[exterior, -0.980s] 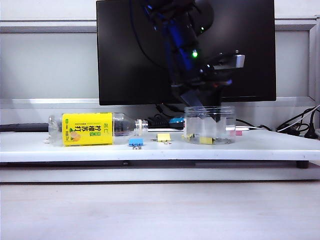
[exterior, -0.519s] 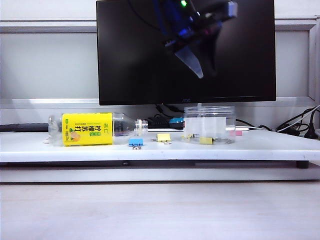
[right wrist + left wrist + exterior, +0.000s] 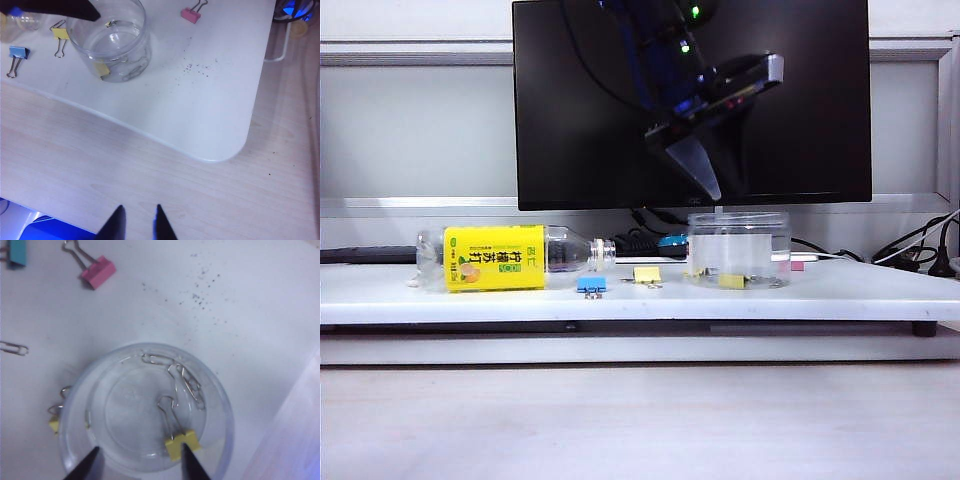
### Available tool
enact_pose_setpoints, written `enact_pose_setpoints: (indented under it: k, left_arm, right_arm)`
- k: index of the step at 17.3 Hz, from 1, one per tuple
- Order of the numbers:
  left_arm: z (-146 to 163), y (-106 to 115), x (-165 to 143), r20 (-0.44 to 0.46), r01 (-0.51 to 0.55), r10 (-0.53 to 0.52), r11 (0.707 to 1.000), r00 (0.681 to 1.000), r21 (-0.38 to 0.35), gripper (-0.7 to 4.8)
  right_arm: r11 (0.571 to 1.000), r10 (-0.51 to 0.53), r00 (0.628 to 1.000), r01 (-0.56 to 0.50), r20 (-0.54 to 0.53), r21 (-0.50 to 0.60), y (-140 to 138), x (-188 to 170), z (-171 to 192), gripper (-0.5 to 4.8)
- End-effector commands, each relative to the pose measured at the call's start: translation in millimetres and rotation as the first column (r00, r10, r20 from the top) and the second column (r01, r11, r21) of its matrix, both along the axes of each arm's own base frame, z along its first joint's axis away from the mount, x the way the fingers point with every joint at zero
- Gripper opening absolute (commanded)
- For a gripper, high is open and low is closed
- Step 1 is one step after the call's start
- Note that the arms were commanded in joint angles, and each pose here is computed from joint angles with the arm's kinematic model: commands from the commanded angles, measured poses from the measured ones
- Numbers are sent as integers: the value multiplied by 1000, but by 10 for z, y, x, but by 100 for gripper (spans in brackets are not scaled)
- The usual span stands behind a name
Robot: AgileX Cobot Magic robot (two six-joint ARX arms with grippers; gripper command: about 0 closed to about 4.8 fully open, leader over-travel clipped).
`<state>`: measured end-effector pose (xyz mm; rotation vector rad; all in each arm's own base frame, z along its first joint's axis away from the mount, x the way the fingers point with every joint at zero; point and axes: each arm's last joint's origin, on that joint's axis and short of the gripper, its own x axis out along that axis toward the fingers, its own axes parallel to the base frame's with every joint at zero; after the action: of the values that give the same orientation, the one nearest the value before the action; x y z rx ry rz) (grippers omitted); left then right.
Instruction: Take the clips out of the round transparent plastic box and place them on the table.
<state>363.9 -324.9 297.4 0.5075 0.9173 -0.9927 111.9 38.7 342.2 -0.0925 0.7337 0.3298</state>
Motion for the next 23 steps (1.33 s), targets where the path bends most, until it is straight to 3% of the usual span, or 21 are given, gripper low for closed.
enact_pose_setpoints:
  k: [1,12,18,23]
  left_arm:
    - [-30,-40,10,5,-24,24,1000,1000,-4,209]
    - [-152,-157,-18,4,-30,30,999,1000,29,209]
    - [-140,-265,-39,27,-20,21,999,999,-27,209]
    - [-255,-290,-31,-10,-35,35,999,999,-3,209]
  right_arm:
    - [1000,15,1000,-15,23,-5,4,6,16,80]
    - [999,43,999,-43,9,4,22,32,-85,80]
    - [999,-35,995,37,94,-24,-60,-118,-26,71]
    - [999,-36,991,38,130,-10,-103,-245,-3,71]
